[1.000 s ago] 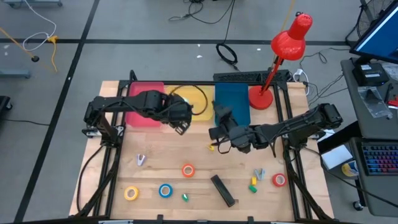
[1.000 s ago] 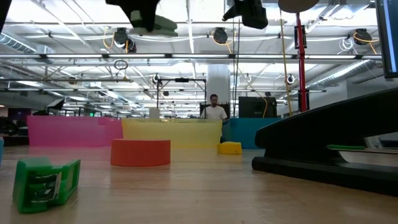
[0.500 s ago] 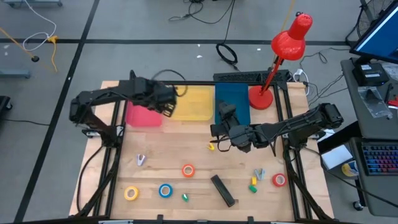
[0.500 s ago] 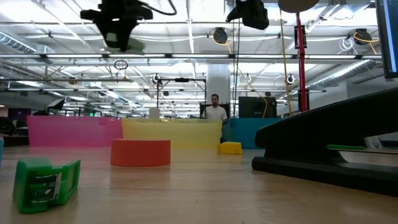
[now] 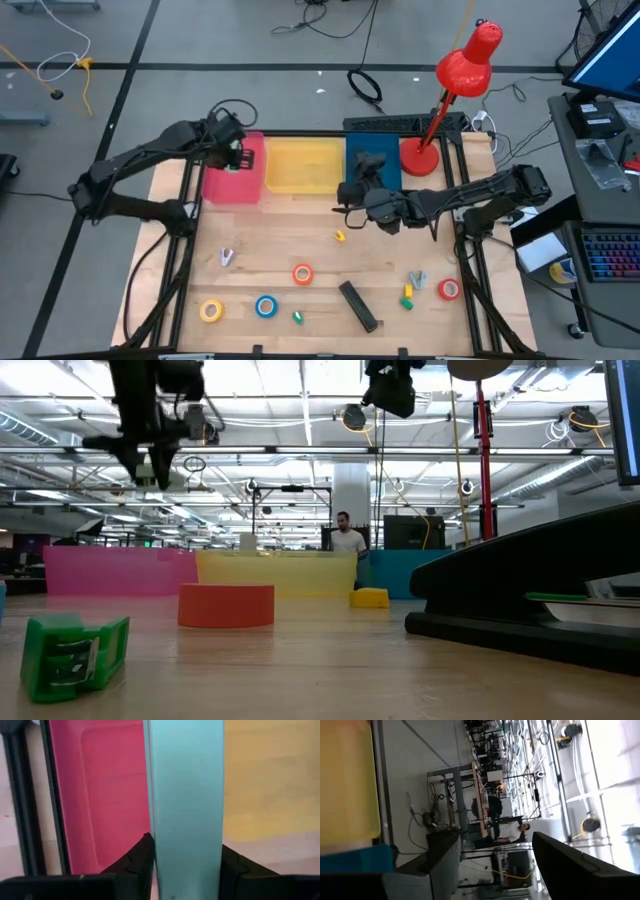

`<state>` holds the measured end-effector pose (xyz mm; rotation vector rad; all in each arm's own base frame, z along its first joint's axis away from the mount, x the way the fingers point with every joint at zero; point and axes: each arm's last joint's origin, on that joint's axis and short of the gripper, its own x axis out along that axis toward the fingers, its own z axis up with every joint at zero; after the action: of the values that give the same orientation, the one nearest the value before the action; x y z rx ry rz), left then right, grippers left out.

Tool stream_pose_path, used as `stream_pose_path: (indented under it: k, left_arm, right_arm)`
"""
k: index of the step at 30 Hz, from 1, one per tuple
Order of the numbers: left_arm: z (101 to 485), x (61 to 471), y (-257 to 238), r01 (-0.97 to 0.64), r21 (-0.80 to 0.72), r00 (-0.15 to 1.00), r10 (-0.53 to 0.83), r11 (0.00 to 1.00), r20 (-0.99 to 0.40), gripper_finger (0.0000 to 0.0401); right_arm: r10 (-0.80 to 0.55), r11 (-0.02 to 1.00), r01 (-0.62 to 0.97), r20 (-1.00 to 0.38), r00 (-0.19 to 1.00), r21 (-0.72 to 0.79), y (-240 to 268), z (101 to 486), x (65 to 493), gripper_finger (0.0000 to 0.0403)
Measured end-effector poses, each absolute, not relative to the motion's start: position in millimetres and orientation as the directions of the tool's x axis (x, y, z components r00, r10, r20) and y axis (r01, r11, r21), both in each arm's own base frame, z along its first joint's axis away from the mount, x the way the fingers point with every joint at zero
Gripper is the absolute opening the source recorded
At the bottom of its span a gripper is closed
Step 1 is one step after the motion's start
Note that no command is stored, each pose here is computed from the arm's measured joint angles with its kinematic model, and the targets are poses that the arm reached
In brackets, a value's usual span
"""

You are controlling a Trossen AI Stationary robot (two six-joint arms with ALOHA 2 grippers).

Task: Pick and place Stapler, Stapler remover, tape
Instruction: Put the green stapler into the red bin

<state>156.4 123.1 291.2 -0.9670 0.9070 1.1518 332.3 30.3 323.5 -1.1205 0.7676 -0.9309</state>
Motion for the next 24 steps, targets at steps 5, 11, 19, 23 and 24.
stream_pose_path:
  k: [5,11,19,23,24]
  left_arm:
    - [262,140,151,-0.972,-0.203,0.229,0.282,0.119,-0.932,0.0132]
    - [238,115,179,-0.972,-0.229,0.237,0.247,0.059,-0.940,0.0132]
    - [221,110,198,-0.974,-0.210,0.223,0.223,0.081,-0.949,0.0132]
    - [211,113,204,-0.980,-0.186,0.197,0.194,0.069,-0.961,0.0132]
    - [207,114,206,-0.982,-0.179,0.188,0.181,0.065,-0.965,0.0132]
  right_arm:
    - [-0.890,0.243,0.347,-0.066,0.452,-0.906,32,321,332,0.0238]
    - [-0.852,0.395,0.480,-0.116,0.511,-0.783,38,315,328,0.0238]
    - [-0.555,0.817,0.401,-0.377,0.741,-0.415,42,309,314,0.0238]
    - [-0.441,0.896,0.338,-0.483,0.757,-0.288,41,308,303,0.0238]
    - [-0.416,0.909,0.326,-0.506,0.756,-0.261,41,308,301,0.0238]
